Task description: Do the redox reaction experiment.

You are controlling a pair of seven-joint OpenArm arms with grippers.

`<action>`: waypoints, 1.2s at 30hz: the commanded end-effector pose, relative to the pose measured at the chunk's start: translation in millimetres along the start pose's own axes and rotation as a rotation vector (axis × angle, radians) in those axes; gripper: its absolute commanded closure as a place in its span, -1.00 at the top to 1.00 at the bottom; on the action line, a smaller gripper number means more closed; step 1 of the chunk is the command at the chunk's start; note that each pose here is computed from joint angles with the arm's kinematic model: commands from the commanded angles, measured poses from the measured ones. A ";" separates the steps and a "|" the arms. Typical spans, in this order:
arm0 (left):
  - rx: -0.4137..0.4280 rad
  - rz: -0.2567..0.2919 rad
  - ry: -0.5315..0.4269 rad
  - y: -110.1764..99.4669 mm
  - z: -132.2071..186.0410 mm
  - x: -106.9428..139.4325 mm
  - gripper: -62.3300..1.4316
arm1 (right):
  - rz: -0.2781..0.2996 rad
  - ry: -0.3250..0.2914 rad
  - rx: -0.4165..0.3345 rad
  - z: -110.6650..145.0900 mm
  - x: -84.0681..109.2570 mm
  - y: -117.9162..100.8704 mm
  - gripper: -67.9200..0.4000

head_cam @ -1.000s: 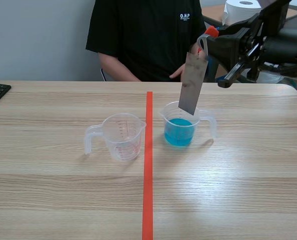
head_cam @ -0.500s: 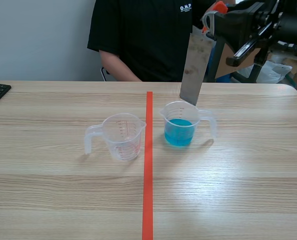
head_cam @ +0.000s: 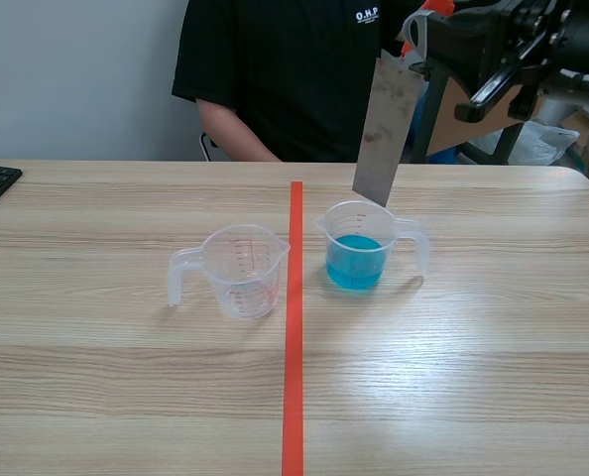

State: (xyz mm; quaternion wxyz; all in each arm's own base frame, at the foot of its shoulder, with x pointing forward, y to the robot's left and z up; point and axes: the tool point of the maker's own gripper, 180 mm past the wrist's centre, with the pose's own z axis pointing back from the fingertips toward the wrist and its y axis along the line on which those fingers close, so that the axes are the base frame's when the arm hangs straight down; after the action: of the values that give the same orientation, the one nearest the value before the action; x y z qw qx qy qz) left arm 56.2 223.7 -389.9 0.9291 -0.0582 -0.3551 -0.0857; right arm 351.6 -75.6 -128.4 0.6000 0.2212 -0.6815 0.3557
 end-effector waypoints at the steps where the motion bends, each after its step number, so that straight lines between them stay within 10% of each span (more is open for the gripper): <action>1: -0.022 -0.016 -0.018 -2.7 -1.2 6.5 -0.83 | 0.038 -0.056 0.003 0.0 22.3 -4.9 -0.95; 20: -0.323 -0.486 -0.246 -9.7 -55.8 149.2 -0.83 | 0.039 -0.053 0.004 -0.1 22.0 -4.8 -0.95; 36: -0.446 -0.676 -0.510 -110.0 -102.0 279.3 -0.83 | 0.039 -0.042 0.004 -0.2 19.8 -4.7 -0.95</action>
State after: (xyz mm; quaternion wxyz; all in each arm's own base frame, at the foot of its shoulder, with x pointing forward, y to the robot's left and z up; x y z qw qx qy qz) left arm 302.6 74.2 -281.9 0.7055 -0.1483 -0.5279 -0.4490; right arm 351.8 -75.6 -129.9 0.6032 0.2194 -0.6785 0.3571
